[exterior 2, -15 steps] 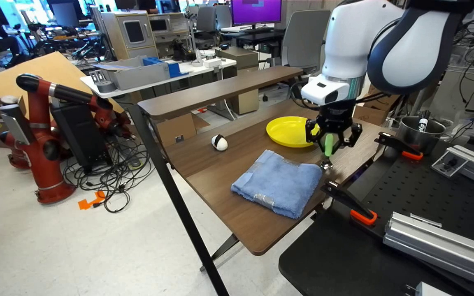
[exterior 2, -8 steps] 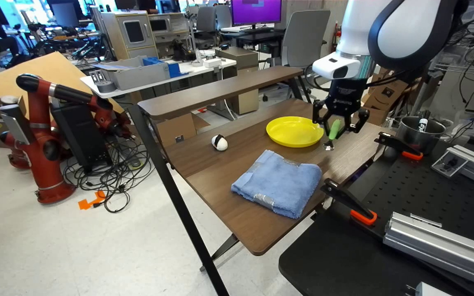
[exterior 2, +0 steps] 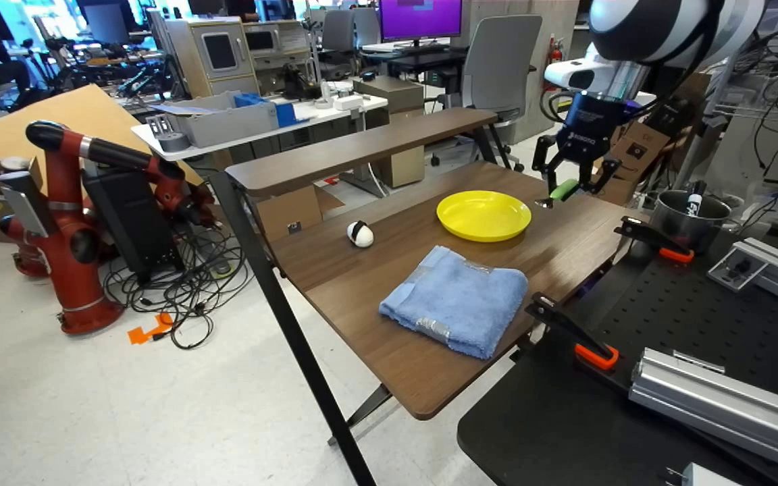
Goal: Move the spoon to the right side of the desk
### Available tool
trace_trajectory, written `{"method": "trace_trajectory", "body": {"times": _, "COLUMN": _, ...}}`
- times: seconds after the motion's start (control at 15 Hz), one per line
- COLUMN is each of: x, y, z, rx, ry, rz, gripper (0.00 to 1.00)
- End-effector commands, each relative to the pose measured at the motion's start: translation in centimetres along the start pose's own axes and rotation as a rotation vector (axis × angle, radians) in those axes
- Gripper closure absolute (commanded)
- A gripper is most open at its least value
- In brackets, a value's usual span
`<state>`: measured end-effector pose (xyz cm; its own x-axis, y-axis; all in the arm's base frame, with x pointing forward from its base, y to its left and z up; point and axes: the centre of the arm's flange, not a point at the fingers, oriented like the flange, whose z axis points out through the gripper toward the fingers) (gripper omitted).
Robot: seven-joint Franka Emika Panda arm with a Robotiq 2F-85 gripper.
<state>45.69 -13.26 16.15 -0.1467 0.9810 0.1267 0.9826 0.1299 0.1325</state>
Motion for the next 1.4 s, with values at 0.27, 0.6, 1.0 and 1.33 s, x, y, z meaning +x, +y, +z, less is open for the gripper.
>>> {"method": "trace_trajectory", "body": {"times": 0.27, "x": -8.1, "y": -1.6, "z": 0.0, "rx": 0.03, "ry": 0.218, "rz": 0.323, "gripper": 0.93}}
{"method": "trace_trajectory", "body": {"times": 0.6, "x": -9.6, "y": -0.3, "z": 2.5, "rx": 0.13, "ry": 0.341, "rz": 0.553, "gripper": 0.93}}
{"method": "trace_trajectory", "body": {"times": 1.0, "x": -10.7, "y": 1.8, "z": 3.0, "rx": 0.198, "ry": 0.399, "rz": 0.786, "gripper": 0.93}}
{"method": "trace_trajectory", "body": {"times": 1.33, "x": -14.2, "y": -0.2, "z": 2.8, "rx": 0.22, "ry": 0.356, "rz": 0.93, "gripper": 0.93}}
